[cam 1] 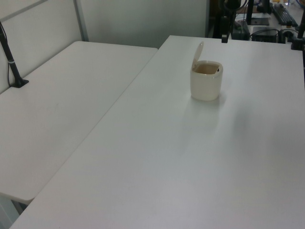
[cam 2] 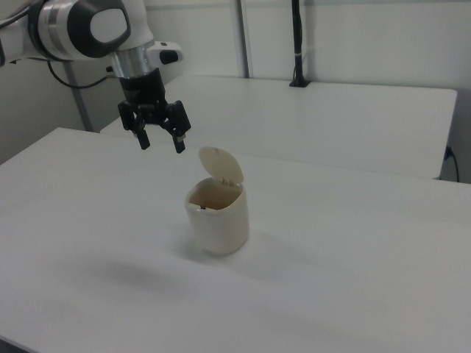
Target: Close the trash bin
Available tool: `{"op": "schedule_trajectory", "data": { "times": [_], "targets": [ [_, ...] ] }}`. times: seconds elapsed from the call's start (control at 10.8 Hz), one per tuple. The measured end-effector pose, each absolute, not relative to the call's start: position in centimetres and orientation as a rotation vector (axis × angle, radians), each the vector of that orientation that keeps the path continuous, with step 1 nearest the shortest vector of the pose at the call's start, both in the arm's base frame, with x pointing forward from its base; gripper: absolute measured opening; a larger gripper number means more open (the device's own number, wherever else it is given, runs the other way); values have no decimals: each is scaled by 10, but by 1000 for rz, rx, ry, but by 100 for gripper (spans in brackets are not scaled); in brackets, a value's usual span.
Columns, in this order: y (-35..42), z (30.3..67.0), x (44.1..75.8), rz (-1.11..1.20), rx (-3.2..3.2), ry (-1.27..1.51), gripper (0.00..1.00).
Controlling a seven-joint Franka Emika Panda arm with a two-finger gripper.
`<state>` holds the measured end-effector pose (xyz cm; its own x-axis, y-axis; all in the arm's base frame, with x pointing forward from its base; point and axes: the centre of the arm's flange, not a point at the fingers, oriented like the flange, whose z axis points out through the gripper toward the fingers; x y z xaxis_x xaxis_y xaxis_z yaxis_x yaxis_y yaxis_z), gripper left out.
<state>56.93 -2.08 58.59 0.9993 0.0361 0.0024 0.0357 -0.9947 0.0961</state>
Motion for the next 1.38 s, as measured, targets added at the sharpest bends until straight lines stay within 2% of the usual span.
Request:
{"op": "schedule_trajectory", "data": {
  "times": [1.38],
  "targets": [
    [-10, 575, 566, -62, 3045, 85, 100]
  ]
}}
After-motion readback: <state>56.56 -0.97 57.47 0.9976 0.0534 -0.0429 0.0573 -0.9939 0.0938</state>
